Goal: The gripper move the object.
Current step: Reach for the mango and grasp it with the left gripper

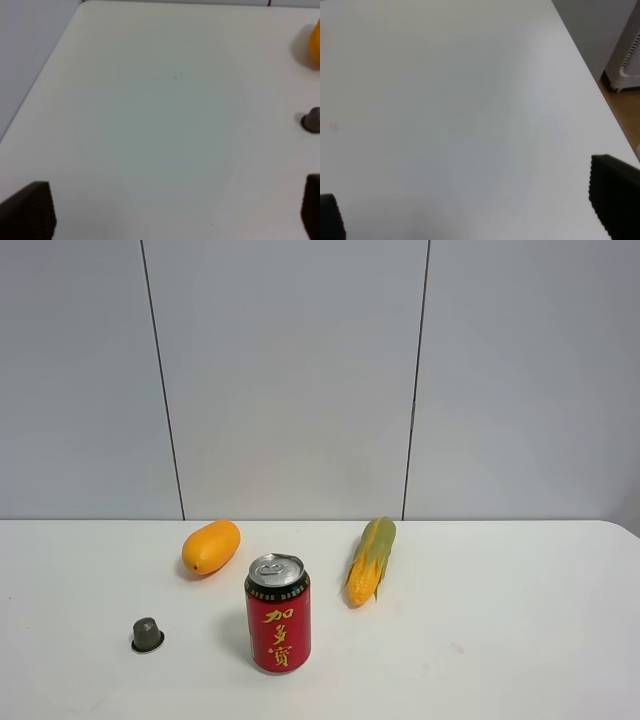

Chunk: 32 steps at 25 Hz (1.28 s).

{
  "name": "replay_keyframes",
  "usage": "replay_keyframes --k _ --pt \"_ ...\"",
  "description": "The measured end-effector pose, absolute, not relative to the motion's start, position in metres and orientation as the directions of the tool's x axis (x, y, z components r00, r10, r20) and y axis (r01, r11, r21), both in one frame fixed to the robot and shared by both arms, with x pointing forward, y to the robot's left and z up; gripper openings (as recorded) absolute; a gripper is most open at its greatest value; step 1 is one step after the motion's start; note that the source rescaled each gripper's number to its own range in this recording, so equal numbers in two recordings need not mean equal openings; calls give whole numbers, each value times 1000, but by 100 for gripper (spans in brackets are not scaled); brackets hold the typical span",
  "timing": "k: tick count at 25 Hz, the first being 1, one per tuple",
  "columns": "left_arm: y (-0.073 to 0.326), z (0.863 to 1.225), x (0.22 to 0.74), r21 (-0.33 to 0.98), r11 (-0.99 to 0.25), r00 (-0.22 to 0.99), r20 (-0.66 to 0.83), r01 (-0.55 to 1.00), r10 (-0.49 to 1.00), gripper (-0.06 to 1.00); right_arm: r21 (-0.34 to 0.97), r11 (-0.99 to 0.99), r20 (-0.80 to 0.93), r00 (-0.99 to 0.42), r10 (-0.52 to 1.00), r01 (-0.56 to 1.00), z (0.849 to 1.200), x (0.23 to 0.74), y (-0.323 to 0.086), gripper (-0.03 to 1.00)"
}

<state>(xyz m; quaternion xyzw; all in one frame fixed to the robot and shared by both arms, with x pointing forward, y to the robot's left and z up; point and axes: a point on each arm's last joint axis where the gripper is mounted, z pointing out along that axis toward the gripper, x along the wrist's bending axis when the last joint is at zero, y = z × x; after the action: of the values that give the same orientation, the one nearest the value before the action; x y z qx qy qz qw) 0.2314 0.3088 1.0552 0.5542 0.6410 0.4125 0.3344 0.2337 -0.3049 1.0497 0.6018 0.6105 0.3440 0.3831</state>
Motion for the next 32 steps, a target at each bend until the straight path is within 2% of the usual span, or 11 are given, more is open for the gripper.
replay_keyframes --k 32 --pt "309 1057 234 892 21 -148 52 451 988 100 881 39 -54 18 998 471 1050 234 -305 100"
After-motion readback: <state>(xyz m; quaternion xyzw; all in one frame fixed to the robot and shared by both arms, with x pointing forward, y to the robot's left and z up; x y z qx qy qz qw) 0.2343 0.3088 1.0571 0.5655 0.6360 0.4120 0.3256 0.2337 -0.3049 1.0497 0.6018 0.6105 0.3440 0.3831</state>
